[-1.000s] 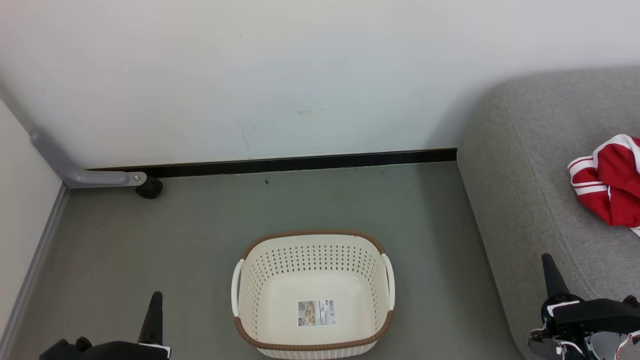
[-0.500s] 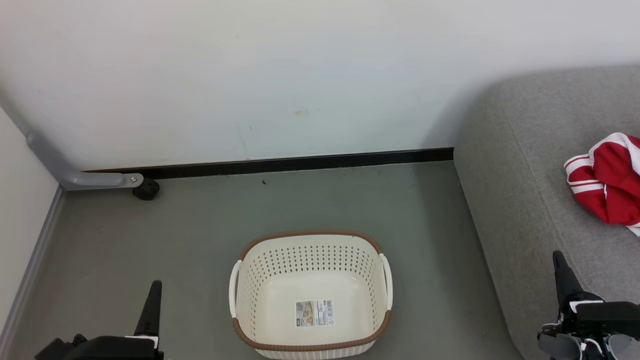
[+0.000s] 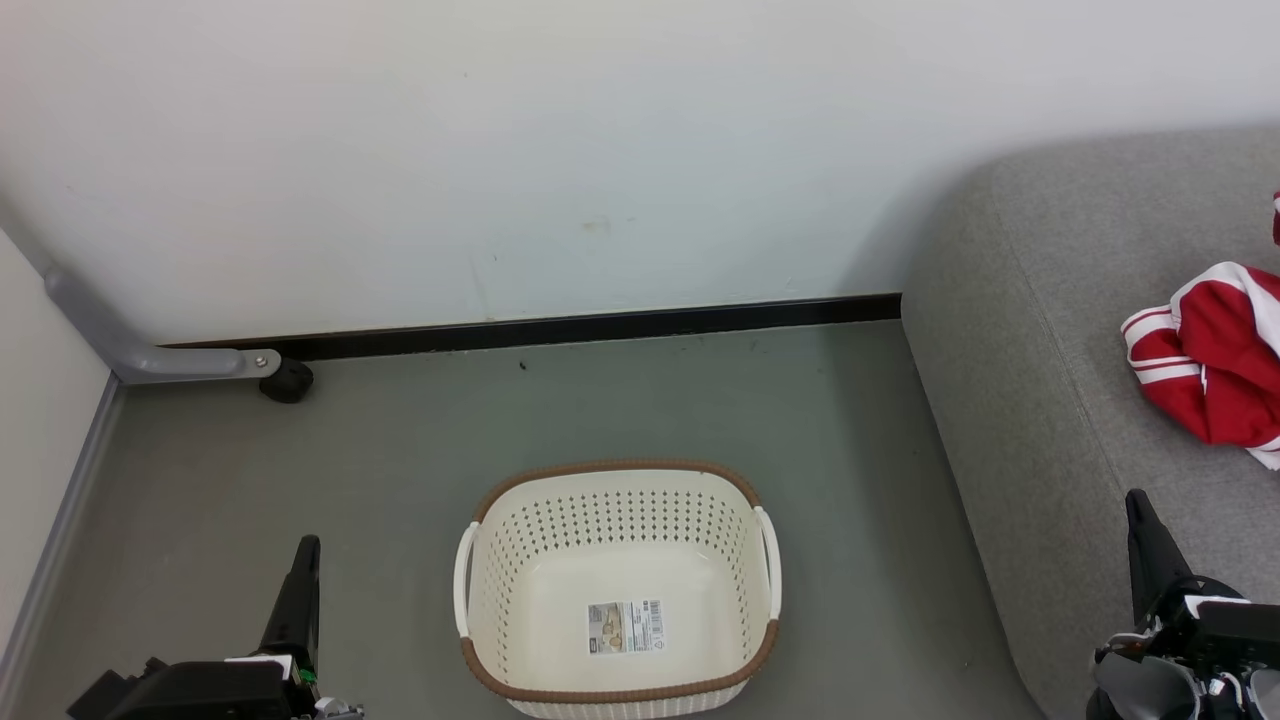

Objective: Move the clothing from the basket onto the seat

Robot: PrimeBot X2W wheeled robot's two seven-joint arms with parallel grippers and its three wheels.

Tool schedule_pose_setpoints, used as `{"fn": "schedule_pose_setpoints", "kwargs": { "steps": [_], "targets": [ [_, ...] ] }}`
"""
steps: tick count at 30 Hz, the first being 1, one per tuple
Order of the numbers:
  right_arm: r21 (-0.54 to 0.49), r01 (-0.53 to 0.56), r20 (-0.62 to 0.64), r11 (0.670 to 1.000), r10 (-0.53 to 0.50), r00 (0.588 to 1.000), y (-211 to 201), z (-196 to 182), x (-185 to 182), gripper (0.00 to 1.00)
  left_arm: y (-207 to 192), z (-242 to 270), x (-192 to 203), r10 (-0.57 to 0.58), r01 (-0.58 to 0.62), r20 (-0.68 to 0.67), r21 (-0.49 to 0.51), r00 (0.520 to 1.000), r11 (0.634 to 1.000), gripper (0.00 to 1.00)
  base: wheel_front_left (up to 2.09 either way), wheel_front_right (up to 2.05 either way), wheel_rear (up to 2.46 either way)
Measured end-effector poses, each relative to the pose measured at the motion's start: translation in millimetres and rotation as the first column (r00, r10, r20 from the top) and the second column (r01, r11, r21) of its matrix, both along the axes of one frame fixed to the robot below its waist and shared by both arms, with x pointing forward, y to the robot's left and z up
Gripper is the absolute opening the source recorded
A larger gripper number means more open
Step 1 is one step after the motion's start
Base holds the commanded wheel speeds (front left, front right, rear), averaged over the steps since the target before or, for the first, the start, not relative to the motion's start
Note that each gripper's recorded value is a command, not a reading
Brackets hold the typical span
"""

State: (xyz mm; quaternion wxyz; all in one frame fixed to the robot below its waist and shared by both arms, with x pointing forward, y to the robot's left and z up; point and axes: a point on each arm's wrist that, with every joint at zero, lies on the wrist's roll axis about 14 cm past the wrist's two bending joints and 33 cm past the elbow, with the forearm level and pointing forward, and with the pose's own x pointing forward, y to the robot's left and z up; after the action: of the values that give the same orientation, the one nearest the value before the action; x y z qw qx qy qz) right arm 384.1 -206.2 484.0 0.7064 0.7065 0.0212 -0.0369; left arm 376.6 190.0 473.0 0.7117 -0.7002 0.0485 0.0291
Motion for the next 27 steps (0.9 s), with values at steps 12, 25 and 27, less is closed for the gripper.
{"fn": "schedule_pose_setpoints", "kwargs": {
  "steps": [12,25,27],
  "targets": [
    [0.003,0.001,0.001,1.000,-0.001,1.000,-0.2,0.3,-0.1,0.00,-0.1,1.4,0.8,0.001,-0.001,0.004,-0.002,1.000,1.000,0.00,0.00,0.00,0.00],
    [0.003,0.001,0.002,1.000,-0.001,1.000,-0.1,0.5,0.0,0.00,-0.2,1.5,0.8,0.001,-0.001,0.005,-0.002,1.000,1.000,0.00,0.00,0.00,0.00],
    [0.003,0.001,0.002,1.000,-0.001,1.000,-0.1,0.6,0.0,0.00,-0.2,1.6,0.8,0.001,-0.001,0.005,-0.002,1.000,1.000,0.00,0.00,0.00,0.00]
  ]
}}
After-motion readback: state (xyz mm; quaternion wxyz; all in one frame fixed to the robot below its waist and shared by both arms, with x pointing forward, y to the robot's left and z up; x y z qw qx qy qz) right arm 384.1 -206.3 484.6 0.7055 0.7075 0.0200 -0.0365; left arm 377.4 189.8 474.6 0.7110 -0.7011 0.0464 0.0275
